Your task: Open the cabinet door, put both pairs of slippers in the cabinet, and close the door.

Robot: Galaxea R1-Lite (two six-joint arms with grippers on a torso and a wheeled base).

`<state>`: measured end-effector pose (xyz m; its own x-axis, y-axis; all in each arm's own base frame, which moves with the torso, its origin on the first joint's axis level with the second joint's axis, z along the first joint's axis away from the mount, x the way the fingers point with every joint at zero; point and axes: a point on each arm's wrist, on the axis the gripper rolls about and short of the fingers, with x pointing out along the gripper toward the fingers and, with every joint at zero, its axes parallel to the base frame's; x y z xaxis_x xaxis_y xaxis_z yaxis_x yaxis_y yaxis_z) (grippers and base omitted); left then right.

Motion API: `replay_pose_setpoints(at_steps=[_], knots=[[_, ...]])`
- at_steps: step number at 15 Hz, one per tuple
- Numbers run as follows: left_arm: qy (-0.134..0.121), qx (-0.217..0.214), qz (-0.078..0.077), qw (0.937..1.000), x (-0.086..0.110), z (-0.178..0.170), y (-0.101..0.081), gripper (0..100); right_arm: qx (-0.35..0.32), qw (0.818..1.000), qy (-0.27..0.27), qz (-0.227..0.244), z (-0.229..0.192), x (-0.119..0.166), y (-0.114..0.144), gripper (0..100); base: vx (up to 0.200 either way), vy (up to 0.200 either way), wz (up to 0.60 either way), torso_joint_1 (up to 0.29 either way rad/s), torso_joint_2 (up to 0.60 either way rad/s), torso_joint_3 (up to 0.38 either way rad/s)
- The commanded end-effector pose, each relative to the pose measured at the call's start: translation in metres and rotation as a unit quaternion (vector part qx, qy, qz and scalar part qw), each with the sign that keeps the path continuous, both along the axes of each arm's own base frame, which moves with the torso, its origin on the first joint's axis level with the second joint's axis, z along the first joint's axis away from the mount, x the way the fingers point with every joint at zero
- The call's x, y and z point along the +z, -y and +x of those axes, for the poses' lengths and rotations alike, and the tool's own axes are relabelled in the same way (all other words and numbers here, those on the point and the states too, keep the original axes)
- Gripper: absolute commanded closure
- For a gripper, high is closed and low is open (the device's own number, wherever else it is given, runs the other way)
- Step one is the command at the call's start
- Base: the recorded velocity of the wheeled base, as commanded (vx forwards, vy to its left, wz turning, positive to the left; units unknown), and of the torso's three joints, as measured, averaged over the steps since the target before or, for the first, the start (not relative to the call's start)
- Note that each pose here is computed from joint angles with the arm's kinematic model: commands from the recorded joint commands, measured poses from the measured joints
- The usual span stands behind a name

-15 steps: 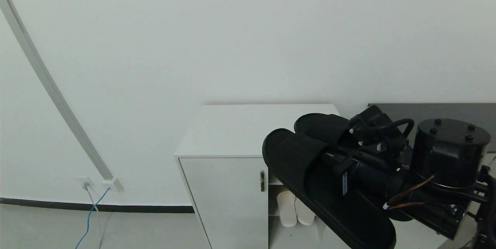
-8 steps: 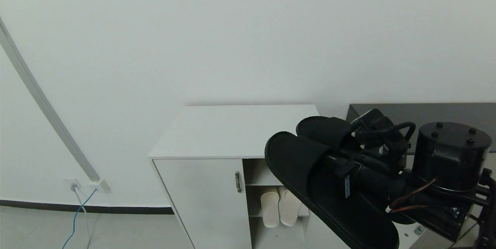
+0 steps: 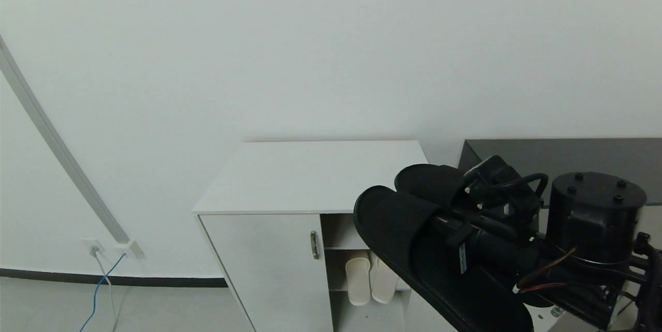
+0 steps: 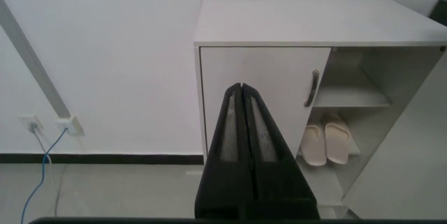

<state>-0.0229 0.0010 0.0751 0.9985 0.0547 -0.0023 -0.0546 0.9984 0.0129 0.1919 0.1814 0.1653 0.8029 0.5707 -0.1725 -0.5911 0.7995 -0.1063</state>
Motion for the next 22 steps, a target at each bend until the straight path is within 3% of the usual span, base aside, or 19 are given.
replay_pose_setpoints(at_steps=[1,11,22], knots=[[0.0,0.0,0.0,1.0,0.0,0.0001,0.0,100,0.002,1.0,0.0,-0.001,-0.0011,-0.0004,-0.0001,100,0.0,0.0,0.0,0.0,0.0,0.0],[0.0,0.0,0.001,1.0,0.0,0.0001,0.0,100,0.015,1.0,-0.004,-0.005,-0.0078,-0.0035,-0.001,100,0.0,0.0,0.0,0.0,0.0,0.0],[0.0,0.0,0.0,1.0,0.0,0.0001,0.0,100,0.024,1.0,-0.008,-0.008,-0.011,-0.0062,-0.0034,100,0.0,0.0,0.0,-0.15,0.35,0.194]])
